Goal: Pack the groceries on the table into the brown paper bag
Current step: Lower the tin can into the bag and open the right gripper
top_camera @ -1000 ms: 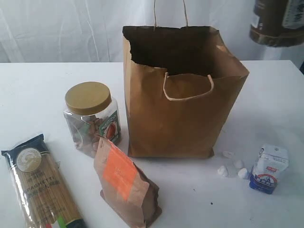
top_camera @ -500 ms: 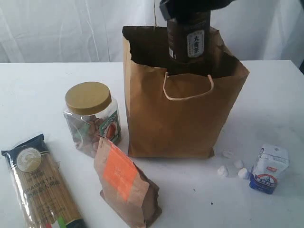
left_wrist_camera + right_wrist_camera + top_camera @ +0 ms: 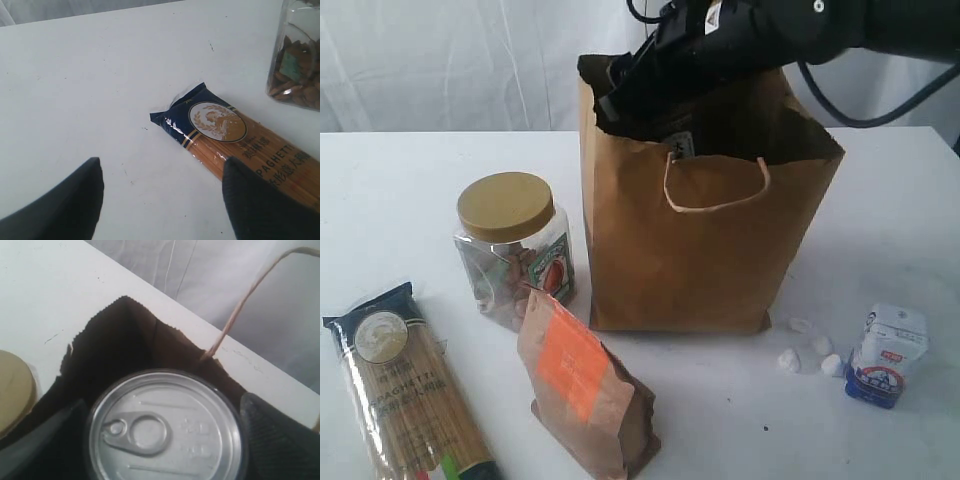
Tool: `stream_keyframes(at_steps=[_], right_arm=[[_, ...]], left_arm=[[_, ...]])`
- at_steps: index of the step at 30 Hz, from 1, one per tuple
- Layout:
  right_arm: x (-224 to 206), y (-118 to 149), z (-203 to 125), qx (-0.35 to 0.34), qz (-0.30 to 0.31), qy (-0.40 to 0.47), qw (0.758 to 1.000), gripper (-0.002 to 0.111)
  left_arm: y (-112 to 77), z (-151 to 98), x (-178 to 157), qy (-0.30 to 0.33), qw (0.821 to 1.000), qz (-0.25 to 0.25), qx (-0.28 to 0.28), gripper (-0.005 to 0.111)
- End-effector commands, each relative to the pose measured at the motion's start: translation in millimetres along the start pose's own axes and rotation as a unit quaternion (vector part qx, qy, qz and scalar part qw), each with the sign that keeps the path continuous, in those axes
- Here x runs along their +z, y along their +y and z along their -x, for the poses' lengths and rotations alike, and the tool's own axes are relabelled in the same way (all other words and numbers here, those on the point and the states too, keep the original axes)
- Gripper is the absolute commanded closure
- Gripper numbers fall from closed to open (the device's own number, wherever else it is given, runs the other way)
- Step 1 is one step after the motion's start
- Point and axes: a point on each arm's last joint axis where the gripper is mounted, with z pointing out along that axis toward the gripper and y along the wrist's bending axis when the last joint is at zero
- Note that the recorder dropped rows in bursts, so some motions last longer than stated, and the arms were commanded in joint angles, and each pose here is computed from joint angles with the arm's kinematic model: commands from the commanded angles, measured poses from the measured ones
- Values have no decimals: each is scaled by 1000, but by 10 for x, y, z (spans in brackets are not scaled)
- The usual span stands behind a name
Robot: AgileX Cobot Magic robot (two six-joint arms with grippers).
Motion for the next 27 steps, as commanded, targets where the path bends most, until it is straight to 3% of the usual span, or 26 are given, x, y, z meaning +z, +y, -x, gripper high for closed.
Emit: stream_keyframes(at_steps=[1,20,27], right_arm=[[55,35,41,8,5,-21,1000,108],[111,73,53,38,17,-33,999,108],[-110,51,116,45,16,-47,998,108]], left_arm=[[-5,-5,1,-2,1000,-4,1,37],[-5,-5,1,-2,1000,-4,2,37],[-5,-5,1,-2,1000,-4,2,37]])
